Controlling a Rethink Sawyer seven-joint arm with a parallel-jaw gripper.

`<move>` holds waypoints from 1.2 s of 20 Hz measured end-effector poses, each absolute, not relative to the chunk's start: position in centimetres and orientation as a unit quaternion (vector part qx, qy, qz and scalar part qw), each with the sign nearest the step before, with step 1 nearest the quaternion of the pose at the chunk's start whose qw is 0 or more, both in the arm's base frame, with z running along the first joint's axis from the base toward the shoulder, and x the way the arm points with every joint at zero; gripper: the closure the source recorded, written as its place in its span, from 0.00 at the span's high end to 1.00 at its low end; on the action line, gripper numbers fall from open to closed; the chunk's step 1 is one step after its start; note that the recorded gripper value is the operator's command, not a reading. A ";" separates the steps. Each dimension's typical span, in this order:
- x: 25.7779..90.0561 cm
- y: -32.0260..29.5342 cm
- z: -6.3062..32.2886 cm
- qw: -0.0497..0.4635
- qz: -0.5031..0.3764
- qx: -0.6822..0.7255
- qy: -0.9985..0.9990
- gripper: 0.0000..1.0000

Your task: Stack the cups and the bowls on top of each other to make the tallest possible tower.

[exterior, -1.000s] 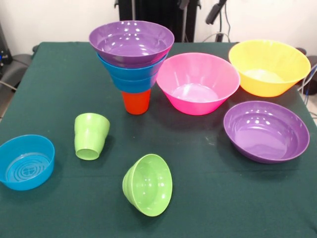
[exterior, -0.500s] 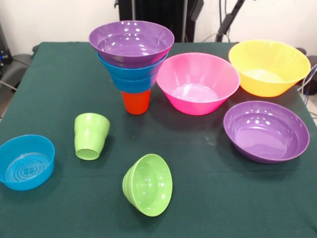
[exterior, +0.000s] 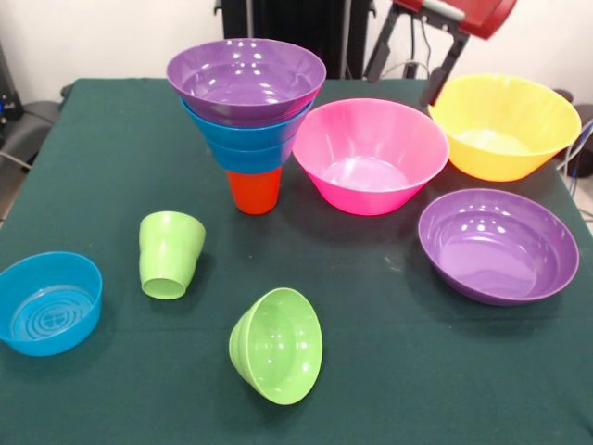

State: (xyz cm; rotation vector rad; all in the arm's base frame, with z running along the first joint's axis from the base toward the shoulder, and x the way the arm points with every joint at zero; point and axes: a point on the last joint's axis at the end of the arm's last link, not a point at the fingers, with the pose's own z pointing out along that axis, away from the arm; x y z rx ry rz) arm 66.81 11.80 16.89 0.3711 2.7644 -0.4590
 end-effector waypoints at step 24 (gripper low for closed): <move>64.0 12.7 7.1 0.159 -0.153 0.131 0.967 1.00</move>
